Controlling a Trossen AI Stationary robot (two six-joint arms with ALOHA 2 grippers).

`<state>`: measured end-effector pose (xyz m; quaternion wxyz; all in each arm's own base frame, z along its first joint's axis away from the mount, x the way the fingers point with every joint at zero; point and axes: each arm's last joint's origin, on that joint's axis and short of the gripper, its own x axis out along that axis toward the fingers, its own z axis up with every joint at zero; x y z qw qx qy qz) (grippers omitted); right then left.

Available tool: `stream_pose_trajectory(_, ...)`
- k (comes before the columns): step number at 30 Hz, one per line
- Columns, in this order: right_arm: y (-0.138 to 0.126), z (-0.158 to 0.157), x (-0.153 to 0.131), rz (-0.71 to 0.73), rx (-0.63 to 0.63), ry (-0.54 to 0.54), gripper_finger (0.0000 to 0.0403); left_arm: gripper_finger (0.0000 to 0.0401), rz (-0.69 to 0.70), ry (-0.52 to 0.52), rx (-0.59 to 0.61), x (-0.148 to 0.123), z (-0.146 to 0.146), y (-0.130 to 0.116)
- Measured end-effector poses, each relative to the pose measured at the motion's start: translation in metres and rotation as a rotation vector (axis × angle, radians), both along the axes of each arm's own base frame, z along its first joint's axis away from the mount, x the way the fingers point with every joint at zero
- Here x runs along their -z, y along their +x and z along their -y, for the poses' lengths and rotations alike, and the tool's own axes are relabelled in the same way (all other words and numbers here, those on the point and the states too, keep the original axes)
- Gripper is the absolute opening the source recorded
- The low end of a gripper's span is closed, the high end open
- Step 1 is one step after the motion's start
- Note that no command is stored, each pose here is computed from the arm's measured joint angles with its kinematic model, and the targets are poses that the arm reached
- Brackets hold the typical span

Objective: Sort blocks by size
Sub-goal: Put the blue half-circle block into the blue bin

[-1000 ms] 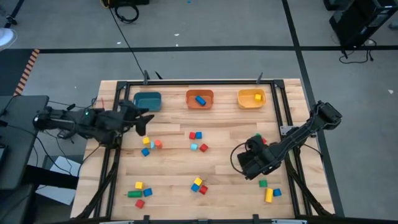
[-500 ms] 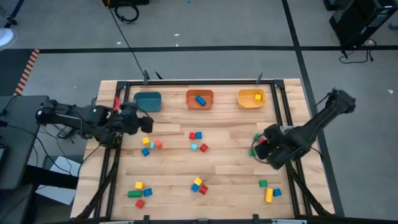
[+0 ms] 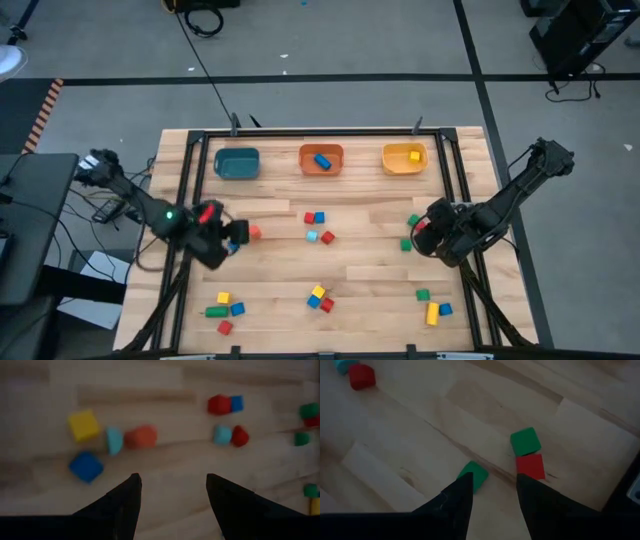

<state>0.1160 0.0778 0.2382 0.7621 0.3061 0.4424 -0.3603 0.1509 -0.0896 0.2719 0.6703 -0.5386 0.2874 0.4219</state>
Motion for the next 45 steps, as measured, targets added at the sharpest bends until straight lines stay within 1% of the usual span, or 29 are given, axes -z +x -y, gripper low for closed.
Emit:
stream_pose_trajectory(3, 0.0, 0.0, 0.001, -0.013, -0.029, -0.013, 0.0165, 0.0231, -0.033, -0.047, -0.042, 0.009, 0.014, 0.0)
stream_pose_trajectory(6, 0.0, 0.001, 0.001, -0.024, -0.059, -0.026, 0.0166, 0.0231, -0.095, -0.073, -0.047, 0.018, 0.023, 0.003)
stream_pose_trajectory(11, 0.0, 0.001, 0.001, -0.036, -0.093, -0.039, 0.0167, 0.0231, -0.165, -0.024, -0.045, 0.032, 0.031, 0.012)
stream_pose_trajectory(15, 0.0, 0.001, 0.001, -0.039, -0.102, -0.042, 0.0167, 0.0231, -0.228, 0.008, 0.001, 0.039, 0.034, 0.015)
stream_pose_trajectory(19, 0.001, 0.0, 0.001, -0.035, -0.103, -0.035, 0.0167, 0.0231, -0.308, -0.017, 0.028, 0.042, 0.035, 0.013)
stream_pose_trajectory(23, 0.003, -0.002, 0.001, -0.002, -0.094, -0.009, 0.0167, 0.0231, -0.302, -0.026, 0.029, 0.042, 0.036, 0.013)
stream_pose_trajectory(26, 0.004, -0.003, 0.0, 0.022, -0.063, 0.011, 0.0166, 0.0231, -0.301, -0.027, 0.025, 0.042, 0.036, 0.013)
stream_pose_trajectory(31, 0.006, -0.004, 0.0, 0.059, -0.009, 0.032, 0.0166, 0.0231, -0.293, -0.047, -0.056, 0.044, 0.035, 0.016)
stream_pose_trajectory(34, 0.007, -0.004, -0.001, 0.088, 0.011, 0.028, 0.0166, 0.0231, -0.312, -0.03, -0.08, 0.05, 0.034, 0.022)
stream_pose_trajectory(38, 0.008, -0.004, -0.001, 0.104, 0.016, 0.027, 0.0165, 0.0231, -0.37, 0.017, -0.101, 0.066, 0.038, 0.03)
stream_pose_trajectory(45, 0.008, -0.004, -0.001, 0.1, 0.0, 0.019, 0.0165, 0.0231, -0.476, 0.072, -0.208, 0.095, 0.037, 0.045)
